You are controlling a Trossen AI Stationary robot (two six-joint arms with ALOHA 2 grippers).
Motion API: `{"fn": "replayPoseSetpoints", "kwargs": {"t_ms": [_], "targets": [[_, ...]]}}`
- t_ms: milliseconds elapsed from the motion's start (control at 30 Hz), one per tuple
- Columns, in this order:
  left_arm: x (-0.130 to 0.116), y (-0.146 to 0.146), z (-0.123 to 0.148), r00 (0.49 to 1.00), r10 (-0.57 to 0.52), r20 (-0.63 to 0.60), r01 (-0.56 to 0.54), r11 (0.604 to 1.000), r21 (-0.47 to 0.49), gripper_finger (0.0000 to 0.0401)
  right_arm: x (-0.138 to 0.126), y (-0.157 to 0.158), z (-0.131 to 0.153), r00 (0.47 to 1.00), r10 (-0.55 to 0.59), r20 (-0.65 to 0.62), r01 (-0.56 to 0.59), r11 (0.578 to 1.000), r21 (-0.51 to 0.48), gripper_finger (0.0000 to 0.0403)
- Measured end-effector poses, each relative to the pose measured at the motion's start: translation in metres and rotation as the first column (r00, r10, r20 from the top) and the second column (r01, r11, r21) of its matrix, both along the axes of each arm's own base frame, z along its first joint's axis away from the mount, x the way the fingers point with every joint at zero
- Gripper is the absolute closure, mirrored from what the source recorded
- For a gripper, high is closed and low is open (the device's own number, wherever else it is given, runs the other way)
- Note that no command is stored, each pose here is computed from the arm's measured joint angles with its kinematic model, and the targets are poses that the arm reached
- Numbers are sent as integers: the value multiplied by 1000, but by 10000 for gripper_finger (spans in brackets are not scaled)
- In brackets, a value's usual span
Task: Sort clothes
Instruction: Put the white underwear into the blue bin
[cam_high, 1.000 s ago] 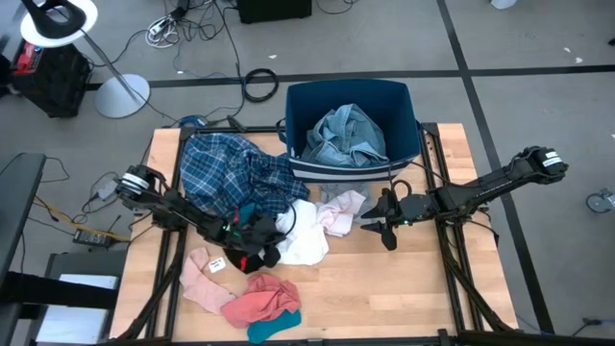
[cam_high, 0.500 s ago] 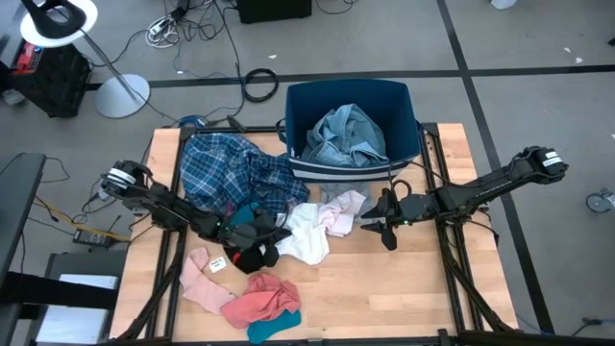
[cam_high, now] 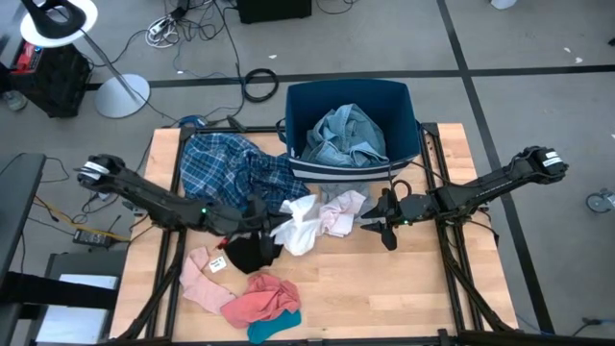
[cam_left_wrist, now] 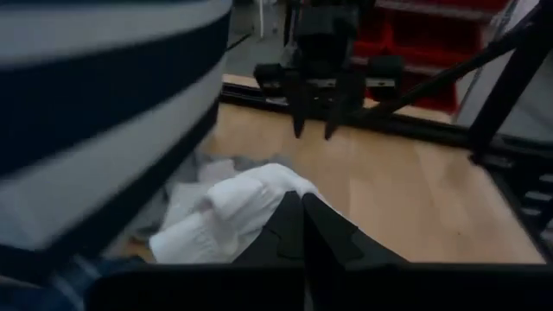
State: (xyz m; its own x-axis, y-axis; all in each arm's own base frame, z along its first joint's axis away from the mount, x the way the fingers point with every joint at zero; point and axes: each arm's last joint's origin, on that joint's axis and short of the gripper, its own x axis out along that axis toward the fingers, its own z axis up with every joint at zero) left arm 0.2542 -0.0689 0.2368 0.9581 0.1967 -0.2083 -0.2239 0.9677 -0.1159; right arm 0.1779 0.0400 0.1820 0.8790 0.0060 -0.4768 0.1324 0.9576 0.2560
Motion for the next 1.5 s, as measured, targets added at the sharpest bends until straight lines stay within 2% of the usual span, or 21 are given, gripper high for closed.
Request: {"fn": "replayPoseSetpoints", "kwargs": {"t_ms": [167, 300, 500, 700, 833, 1167, 1500], "targets": [[15, 10, 48, 993, 26, -115, -11, 992, 124, 401, 0, 0, 1, 1000, 0, 9, 0, 1000, 3, 240], [22, 19, 92, 990, 47, -132, -20, 980, 198, 401, 1, 0, 1, 1000, 0, 13, 0, 1000, 4, 241], [22, 38, 151, 995, 86, -51, -67, 950, 305, 401, 1, 0, 1, 1000, 3, 14, -3, 1000, -3, 241], [18, 63, 193, 994, 101, 42, -109, 927, 360, 401, 1, 0, 1, 1000, 4, 14, -4, 1000, -5, 241], [15, 82, 210, 989, 117, 92, -142, 923, 358, 401, 1, 0, 1, 1000, 8, 15, -7, 1000, -12, 241], [16, 124, 228, 983, 106, 148, -153, 923, 352, 401, 1, 0, 2, 1000, 8, 21, -8, 1000, -12, 241], [43, 158, 253, 975, 67, 211, -142, 921, 363, 401, 4, 1, 2, 999, 23, 35, -22, 999, -38, 241]]}}
